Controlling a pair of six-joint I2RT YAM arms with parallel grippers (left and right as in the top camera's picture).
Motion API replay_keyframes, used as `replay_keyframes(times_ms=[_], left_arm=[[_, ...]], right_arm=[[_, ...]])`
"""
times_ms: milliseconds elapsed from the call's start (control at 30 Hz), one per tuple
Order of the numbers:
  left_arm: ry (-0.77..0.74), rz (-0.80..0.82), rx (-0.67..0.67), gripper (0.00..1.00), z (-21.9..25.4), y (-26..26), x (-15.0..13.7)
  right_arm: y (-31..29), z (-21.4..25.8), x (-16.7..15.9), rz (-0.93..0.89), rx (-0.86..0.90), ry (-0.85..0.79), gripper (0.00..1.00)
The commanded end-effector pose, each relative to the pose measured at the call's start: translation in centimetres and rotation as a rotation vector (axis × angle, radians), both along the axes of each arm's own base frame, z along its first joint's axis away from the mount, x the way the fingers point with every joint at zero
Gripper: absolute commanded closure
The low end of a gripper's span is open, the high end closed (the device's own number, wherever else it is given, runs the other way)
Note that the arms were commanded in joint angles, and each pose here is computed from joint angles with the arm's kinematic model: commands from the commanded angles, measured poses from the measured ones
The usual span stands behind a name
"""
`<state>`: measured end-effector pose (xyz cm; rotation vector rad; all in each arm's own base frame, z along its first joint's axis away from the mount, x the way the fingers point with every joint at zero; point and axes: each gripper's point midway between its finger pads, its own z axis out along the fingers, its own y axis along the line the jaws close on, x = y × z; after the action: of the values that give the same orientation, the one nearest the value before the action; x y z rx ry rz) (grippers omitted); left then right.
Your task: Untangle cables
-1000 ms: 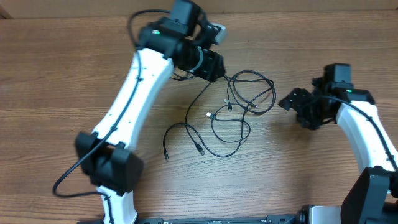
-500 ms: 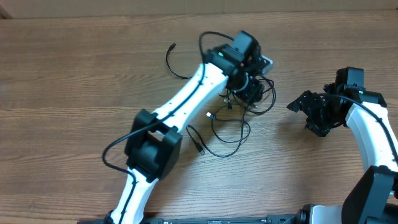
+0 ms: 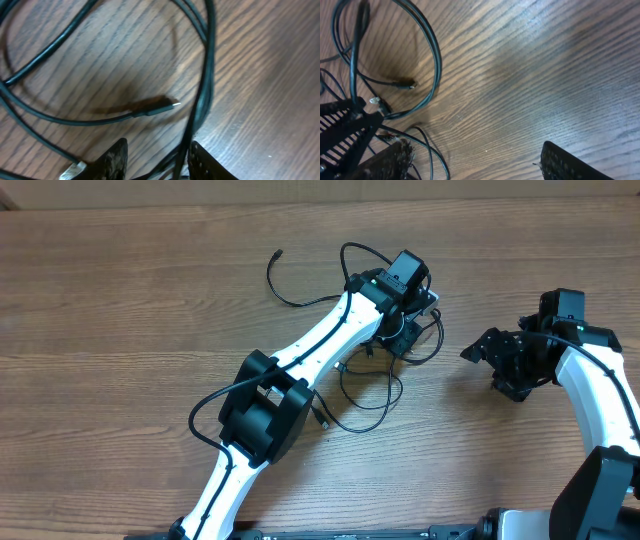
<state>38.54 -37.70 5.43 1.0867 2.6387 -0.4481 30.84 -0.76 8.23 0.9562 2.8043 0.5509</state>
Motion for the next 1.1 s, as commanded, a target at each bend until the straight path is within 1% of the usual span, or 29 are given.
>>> replay_keyframes(times_ms=[0,167,267,367,433,533,633,700,733,767,933,1067], left_arm=[[-0.02,-0.008,0.034,0.6,-0.6,0.4,0.2],[-0.007,-0.02,0.044,0.6,-1.3,-0.1,-0.4],[-0.001,-0.029,0.049,0.63,-1.8,-0.4,-0.8],[0.002,-0.031,0.052,0.79,-1.8,-0.4,-1.0],[0.001,-0.031,0.05,0.96,-1.4,-0.4,-1.0],[-0.015,-0.022,0.043,0.96,0.4,-0.2,-0.4],[-0.057,0.001,0.007,0.96,4.3,0.1,1.0],[-0.097,0.022,-0.026,0.96,7.7,0.6,2.1],[-0.133,0.042,-0.055,0.96,10.4,1.2,3.0],[-0.146,0.049,-0.064,0.96,11.4,1.4,3.3],[-0.305,0.143,-0.175,0.96,22.0,5.7,5.9],[-0.439,0.224,-0.259,0.96,29.9,10.2,6.2]], right_arm=[[-0.3,0.6,0.5,0.005,-0.013,-0.023,0.2],[-0.2,0.7,0.5,0.006,-0.009,-0.024,0.19],[-0.1,0.7,0.5,0.007,-0.003,-0.026,0.19],[-0.1,0.7,0.5,0.007,-0.002,-0.026,0.19],[-0.1,0.7,0.5,0.007,-0.003,-0.026,0.19],[-0.1,0.7,0.6,0.007,-0.003,-0.028,0.14],[-0.1,0.7,0.6,0.007,-0.003,-0.028,0.12],[-0.1,0.7,0.6,0.007,-0.003,-0.027,0.12],[-0.1,0.7,0.6,0.007,-0.003,-0.027,0.12],[-0.1,0.7,0.6,0.007,-0.003,-0.027,0.12],[-0.1,0.7,0.6,0.007,-0.003,-0.028,0.12],[-0.1,0.7,0.6,0.007,-0.003,-0.029,0.12]])
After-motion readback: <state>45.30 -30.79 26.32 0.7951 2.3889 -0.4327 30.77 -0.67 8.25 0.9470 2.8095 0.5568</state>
